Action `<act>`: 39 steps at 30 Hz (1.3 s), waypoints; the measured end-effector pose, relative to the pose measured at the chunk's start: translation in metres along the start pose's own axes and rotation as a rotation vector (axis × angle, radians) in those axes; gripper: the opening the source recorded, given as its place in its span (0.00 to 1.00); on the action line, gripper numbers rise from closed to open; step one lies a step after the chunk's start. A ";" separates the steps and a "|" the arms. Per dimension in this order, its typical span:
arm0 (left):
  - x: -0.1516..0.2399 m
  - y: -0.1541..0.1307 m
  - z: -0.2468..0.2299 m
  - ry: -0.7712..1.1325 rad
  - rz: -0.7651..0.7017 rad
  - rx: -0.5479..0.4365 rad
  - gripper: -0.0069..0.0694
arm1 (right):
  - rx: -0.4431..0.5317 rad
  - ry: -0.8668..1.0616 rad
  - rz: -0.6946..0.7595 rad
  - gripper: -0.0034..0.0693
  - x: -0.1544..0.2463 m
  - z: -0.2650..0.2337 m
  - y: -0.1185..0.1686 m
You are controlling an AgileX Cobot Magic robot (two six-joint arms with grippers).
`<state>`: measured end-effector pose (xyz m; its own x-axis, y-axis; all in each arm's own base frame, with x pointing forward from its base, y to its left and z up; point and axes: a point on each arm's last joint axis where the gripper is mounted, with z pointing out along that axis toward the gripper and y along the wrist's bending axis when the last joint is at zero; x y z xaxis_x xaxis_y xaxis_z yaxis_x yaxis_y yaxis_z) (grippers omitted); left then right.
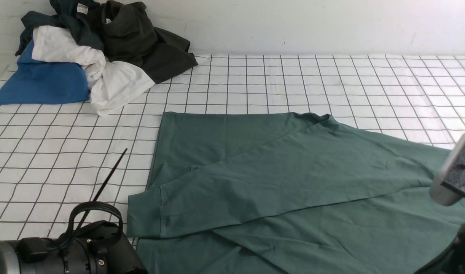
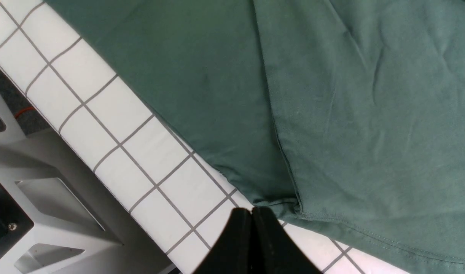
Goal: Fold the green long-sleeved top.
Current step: Use both arms simultaneously to clamp the lower edge of the clothing fabric
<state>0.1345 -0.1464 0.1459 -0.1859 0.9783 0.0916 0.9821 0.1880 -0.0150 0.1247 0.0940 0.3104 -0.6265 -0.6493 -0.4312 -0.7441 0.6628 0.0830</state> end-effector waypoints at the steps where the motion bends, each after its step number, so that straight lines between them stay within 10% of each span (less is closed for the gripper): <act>1: -0.001 0.001 0.000 -0.001 0.007 -0.009 0.43 | 0.000 0.000 0.000 0.03 0.000 0.000 0.000; 8: -0.003 0.004 -0.002 -0.011 0.019 -0.030 0.13 | 0.000 0.000 0.000 0.03 0.000 0.000 0.000; 33: 0.073 0.033 -0.059 0.023 -0.410 0.007 0.12 | 0.160 0.071 -0.129 0.05 0.005 0.000 -0.015; 39: 0.071 0.032 -0.059 -0.002 -0.422 0.026 0.12 | 0.110 0.246 -0.169 0.31 0.026 0.042 -0.020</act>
<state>0.1547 -0.0764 0.2109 -0.5714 0.8154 0.0931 0.8189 0.5740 -0.0014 0.1333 0.0793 0.2596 -0.5435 -0.8154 -0.1993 -0.8212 0.5657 -0.0751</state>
